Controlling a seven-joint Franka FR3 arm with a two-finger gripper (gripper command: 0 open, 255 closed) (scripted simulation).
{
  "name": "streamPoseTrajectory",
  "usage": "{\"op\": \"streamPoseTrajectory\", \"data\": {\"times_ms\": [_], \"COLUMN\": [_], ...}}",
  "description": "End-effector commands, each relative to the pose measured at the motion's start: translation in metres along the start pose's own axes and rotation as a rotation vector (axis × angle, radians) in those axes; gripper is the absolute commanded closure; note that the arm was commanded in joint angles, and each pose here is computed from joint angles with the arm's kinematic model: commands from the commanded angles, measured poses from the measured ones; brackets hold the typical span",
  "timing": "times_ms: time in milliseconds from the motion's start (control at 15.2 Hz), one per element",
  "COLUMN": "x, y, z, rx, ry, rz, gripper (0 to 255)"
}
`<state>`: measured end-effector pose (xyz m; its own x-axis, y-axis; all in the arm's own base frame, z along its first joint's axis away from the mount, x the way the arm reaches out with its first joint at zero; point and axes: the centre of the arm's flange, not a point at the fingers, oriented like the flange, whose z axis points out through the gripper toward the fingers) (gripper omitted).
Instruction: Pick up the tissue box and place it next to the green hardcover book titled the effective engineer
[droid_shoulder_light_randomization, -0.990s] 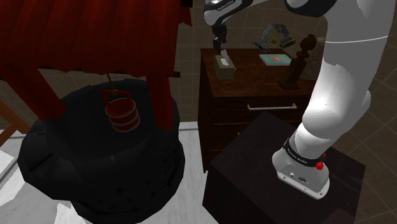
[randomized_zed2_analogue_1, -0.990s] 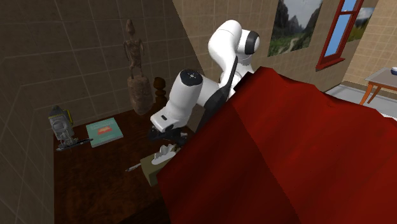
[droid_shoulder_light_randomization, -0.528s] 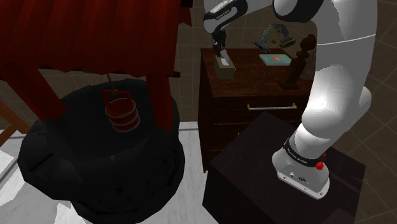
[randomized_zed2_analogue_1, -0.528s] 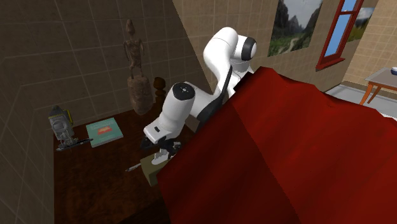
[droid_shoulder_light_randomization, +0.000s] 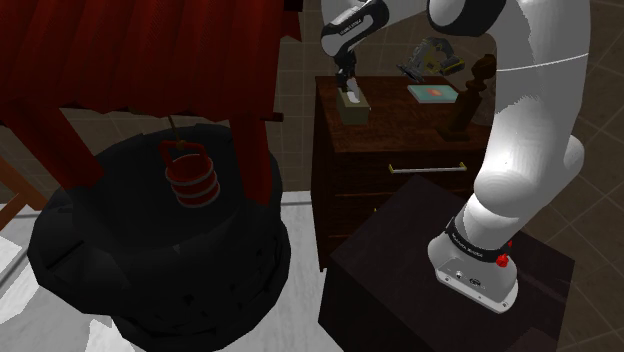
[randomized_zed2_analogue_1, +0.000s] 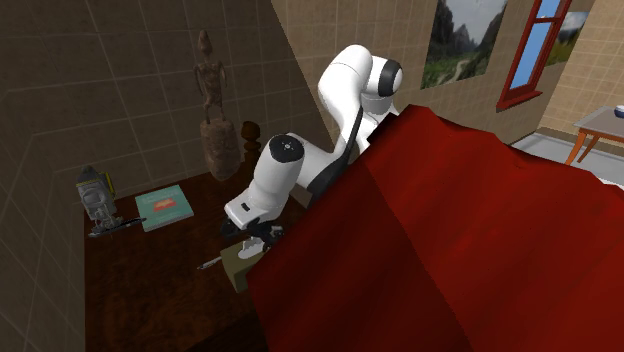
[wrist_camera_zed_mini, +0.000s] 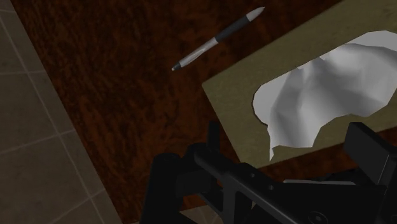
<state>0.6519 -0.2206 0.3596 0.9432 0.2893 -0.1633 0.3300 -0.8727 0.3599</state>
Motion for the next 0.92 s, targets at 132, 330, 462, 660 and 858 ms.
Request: {"op": "streamPoseTrajectory", "data": {"times_ms": [132, 330, 462, 660, 858], "x": [0.000, -0.001, -0.001, -0.001, -0.002], "y": [0.000, 0.000, 0.000, 0.000, 0.004], "z": [0.000, 0.000, 0.000, 0.000, -0.010], "rx": [0.000, 0.000, 0.000, 0.000, 0.000], "ry": [0.000, 0.000, 0.000, 0.000, 0.000], "rz": [0.000, 0.000, 0.000, 0.000, 0.000], "gripper": [255, 255, 255, 255, 255]}}
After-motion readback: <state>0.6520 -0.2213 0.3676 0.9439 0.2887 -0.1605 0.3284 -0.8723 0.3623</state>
